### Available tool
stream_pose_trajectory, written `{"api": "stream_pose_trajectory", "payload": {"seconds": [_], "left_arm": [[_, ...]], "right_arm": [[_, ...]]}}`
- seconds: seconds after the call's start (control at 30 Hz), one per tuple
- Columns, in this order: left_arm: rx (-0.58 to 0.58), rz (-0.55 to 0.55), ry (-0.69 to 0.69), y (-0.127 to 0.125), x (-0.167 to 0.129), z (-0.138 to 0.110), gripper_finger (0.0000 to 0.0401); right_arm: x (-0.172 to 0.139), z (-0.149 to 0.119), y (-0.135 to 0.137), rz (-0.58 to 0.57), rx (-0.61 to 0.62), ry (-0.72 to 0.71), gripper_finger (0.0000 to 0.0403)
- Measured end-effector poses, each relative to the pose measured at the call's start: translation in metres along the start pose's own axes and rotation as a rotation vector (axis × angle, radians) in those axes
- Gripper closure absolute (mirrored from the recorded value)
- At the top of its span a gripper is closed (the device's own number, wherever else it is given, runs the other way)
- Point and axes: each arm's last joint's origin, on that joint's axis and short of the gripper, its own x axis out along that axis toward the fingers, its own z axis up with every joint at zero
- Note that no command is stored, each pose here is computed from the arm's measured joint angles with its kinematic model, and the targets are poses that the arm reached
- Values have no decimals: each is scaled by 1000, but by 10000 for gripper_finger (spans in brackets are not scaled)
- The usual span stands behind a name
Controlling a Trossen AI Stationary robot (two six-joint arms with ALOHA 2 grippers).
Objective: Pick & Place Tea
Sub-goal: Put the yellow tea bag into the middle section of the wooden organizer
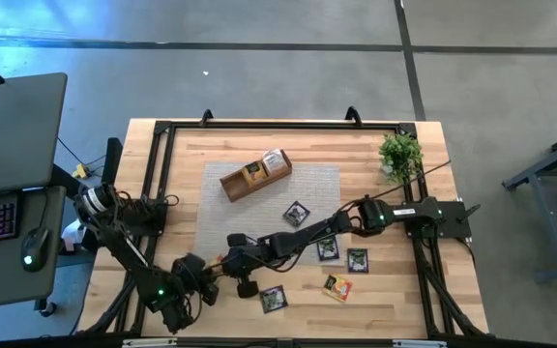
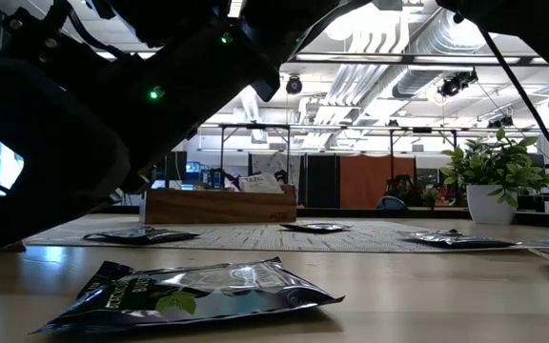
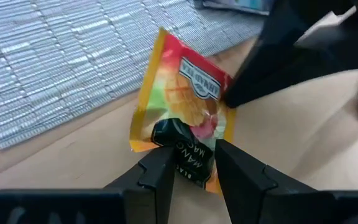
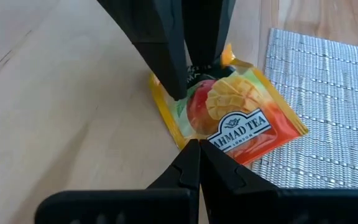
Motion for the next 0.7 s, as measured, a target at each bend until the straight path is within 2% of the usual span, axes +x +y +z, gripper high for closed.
{"api": "stream_pose_trajectory", "payload": {"seconds": [0.27,0.37,0.57,0.7], "left_arm": [[21,49,39,-5,6,8,290],[34,61,42,-3,6,8,313],[44,66,34,-2,7,8,389],[68,66,34,-3,7,8,391]], "right_arm": [[0,-2,2,2,27,17,402],[-1,-3,6,2,35,35,402],[-2,-4,20,7,27,52,402],[-2,-6,25,-30,12,68,402]]}}
